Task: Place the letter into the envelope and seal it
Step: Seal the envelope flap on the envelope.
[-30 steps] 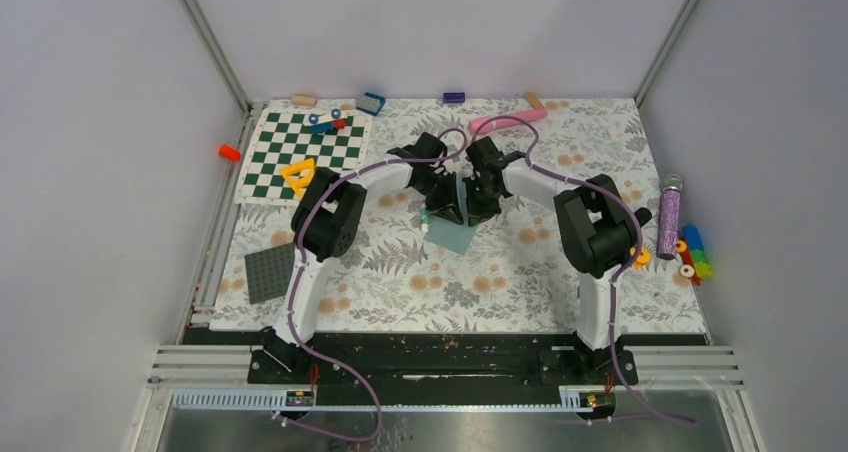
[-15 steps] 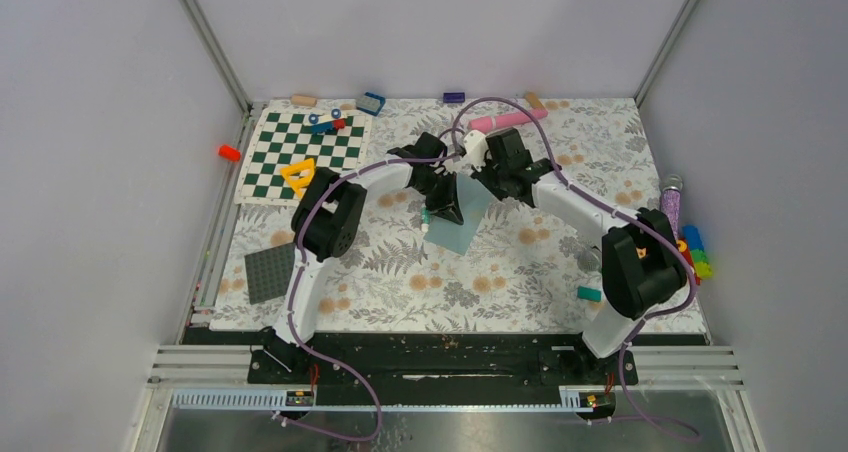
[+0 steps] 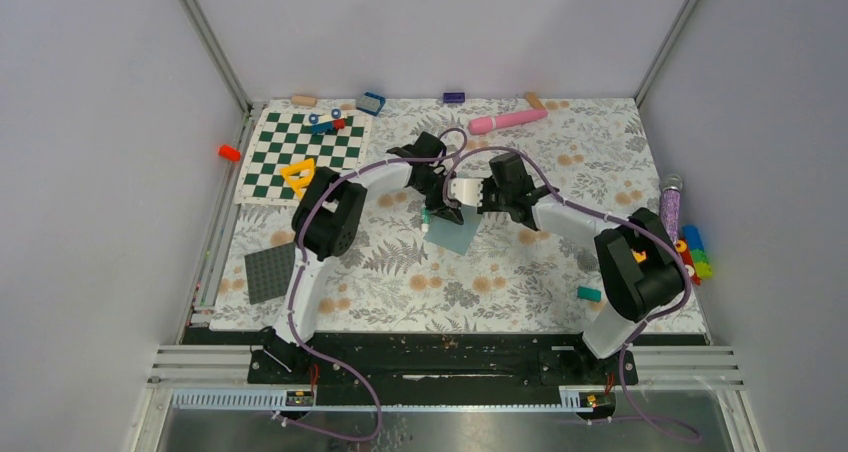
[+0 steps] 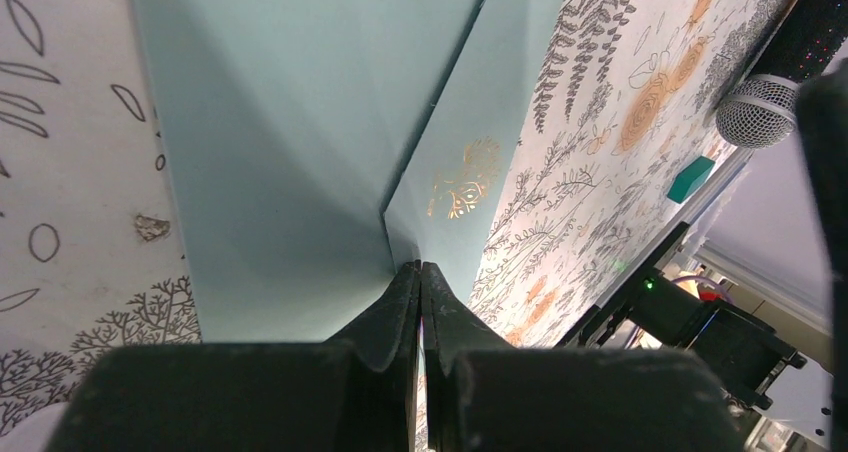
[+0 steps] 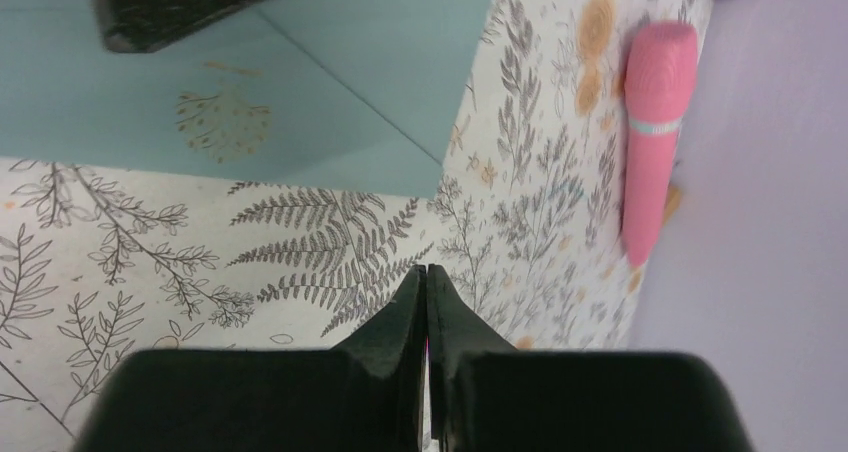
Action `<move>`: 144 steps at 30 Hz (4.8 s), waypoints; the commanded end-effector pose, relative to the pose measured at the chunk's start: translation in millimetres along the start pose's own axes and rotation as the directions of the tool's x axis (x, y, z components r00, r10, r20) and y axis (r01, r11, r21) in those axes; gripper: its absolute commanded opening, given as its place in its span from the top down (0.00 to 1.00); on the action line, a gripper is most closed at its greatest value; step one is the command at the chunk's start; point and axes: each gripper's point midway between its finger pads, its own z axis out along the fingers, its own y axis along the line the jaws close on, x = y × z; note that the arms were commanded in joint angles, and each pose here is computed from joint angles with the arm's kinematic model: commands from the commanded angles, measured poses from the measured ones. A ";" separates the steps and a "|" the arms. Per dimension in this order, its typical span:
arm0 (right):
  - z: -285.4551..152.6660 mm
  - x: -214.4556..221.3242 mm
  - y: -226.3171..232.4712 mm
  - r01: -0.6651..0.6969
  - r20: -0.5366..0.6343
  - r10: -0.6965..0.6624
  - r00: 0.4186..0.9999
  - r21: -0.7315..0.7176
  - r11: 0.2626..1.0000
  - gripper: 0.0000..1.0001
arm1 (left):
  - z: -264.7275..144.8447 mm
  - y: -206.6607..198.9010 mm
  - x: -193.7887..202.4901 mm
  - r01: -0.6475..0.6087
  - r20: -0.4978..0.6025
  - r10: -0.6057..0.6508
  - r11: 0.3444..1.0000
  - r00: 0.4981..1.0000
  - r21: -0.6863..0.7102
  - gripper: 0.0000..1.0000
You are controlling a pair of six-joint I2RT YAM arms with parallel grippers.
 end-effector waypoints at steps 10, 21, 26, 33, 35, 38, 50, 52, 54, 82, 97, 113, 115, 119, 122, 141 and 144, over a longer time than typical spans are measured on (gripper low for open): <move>18.3 -78.5 36.1 0.429 0.395 -0.588 0.705 0.422 0.798 1.00 | 10.2 21.2 -3.9 -0.007 -0.018 0.007 0.999 1.000 -0.034 1.00; 20.3 -75.6 60.5 0.444 0.469 -0.576 0.669 0.369 0.816 1.00 | 9.7 21.4 -3.3 -0.005 -0.022 0.005 0.999 1.000 -0.035 1.00; 34.0 -56.1 57.0 0.435 0.449 -0.525 0.723 0.294 0.851 1.00 | 8.4 21.8 -2.8 -0.002 -0.023 0.001 1.000 1.000 -0.032 1.00; 54.1 -30.9 50.9 0.465 0.392 -0.502 0.770 0.193 0.864 1.00 | 9.5 21.5 -1.8 -0.001 -0.028 0.001 1.000 1.000 -0.026 1.00; 54.2 -33.1 52.5 0.463 0.407 -0.498 0.765 0.189 0.866 1.00 | 9.5 21.7 -2.3 -0.002 -0.026 0.001 1.000 1.000 -0.027 1.00; 52.3 -34.6 62.2 0.478 0.427 -0.500 0.754 0.166 0.862 1.00 | 9.7 21.0 -2.4 -0.002 -0.027 0.002 1.000 1.000 -0.020 1.00; 39.5 -44.9 98.7 0.474 0.466 -0.438 0.769 0.044 0.879 1.00 | 10.9 19.5 -0.3 -0.008 -0.038 0.007 1.000 0.999 -0.005 1.00; 42.3 -51.4 99.6 0.472 0.465 -0.437 0.770 0.046 0.880 1.00 | 10.6 18.4 -0.3 -0.009 -0.037 0.009 1.000 0.999 0.001 1.00; 47.2 -53.7 98.2 0.465 0.451 -0.431 0.782 0.038 0.884 1.00 | 10.7 18.3 -0.2 -0.008 -0.037 0.008 1.000 0.999 0.002 1.00; 71.6 -14.8 73.0 0.530 0.338 -0.502 0.796 0.009 0.848 1.00 | 10.1 19.1 0.2 -0.008 -0.035 0.008 1.000 0.999 -0.004 1.00; 48.9 -52.0 88.1 0.460 0.412 -0.425 0.806 0.018 0.888 1.00 | 9.9 19.5 -0.7 -0.007 -0.032 0.007 1.000 0.999 -0.006 1.00; 52.2 -25.3 80.6 0.448 0.279 -0.404 0.871 -0.110 0.887 1.00 | 6.2 15.7 -2.1 -0.018 -0.023 0.017 1.000 1.000 -0.004 1.00; 61.4 -22.8 68.4 0.453 0.249 -0.426 0.870 -0.061 0.889 1.00 | 5.9 15.8 -1.7 -0.018 -0.024 0.018 1.000 1.000 -0.003 1.00; 69.9 -17.8 59.0 0.457 0.227 -0.435 0.871 -0.050 0.888 1.00 | 4.5 15.2 -2.0 -0.019 -0.021 0.019 1.000 1.000 -0.002 1.00; 68.7 -12.8 60.9 0.460 0.227 -0.437 0.870 -0.058 0.886 1.00 | 3.6 14.1 -2.8 -0.021 -0.019 0.021 1.000 1.000 -0.001 1.00; 49.4 -15.1 76.4 0.455 0.271 -0.417 0.868 -0.096 0.885 1.00 | 5.6 15.8 -2.6 -0.017 -0.022 0.017 1.000 1.000 -0.003 1.00; 53.1 -22.5 84.4 0.468 0.286 -0.425 0.859 -0.101 0.878 1.00 | 4.8 15.3 -2.6 -0.018 -0.021 0.018 1.000 1.000 -0.002 1.00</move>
